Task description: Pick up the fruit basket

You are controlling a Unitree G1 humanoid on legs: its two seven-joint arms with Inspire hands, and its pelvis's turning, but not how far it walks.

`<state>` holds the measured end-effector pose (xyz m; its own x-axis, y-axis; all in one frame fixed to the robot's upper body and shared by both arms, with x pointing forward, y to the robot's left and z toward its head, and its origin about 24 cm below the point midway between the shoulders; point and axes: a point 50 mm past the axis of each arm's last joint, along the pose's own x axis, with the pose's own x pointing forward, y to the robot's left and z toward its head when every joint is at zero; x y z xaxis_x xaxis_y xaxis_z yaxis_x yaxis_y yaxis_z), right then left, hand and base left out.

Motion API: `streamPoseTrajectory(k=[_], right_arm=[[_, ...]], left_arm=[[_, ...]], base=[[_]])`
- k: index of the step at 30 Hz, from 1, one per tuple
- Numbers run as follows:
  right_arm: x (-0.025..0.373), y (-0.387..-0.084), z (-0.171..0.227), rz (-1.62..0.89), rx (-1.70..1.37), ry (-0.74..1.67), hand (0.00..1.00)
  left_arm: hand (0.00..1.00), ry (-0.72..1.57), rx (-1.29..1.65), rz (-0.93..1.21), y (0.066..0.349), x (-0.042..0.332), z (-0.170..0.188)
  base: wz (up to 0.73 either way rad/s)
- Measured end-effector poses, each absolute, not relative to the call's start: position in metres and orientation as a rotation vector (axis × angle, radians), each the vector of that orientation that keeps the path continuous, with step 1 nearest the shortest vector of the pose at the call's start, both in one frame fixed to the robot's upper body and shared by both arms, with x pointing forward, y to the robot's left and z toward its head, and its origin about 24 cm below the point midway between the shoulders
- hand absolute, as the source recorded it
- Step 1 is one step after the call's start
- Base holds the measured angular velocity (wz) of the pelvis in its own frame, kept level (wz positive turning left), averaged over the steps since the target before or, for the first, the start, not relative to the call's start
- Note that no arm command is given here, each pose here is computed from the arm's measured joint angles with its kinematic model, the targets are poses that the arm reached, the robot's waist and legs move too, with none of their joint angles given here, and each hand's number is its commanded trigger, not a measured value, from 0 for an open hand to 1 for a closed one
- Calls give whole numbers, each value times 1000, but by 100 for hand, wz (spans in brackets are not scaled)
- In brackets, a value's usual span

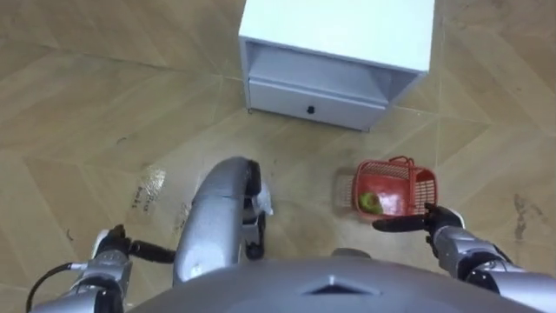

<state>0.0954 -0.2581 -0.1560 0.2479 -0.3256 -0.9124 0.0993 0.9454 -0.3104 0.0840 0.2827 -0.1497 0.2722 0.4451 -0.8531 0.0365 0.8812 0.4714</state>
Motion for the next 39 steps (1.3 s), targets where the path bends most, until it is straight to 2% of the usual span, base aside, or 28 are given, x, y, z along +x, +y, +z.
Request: streamPoseTrajectory(k=[6, 13, 19, 23, 29, 39], right_arm=[[99, -260, -155, -300, -185, 1271, 0], [99, -260, -154, -323, -192, 1241, 0], [132, -262, -140, -376, -243, 1078, 0], [167, -266, -121, -408, -272, 917, 0], [199, -274, -96, -427, -299, 755, 0], [218, -282, -77, -490, -306, 658, 0]], left_arm=[[0, 1227, 442, 368, 287, 86, -147], [0, 1245, 505, 337, 286, 69, -150], [0, 1289, 502, 329, 284, 48, -153], [0, 1320, 478, 297, 271, 35, -159], [0, 1282, 491, 261, 270, 46, -158], [0, 1277, 524, 199, 268, 44, -159]], base=[[16], [13], [3], [-31], [-1], [5]])
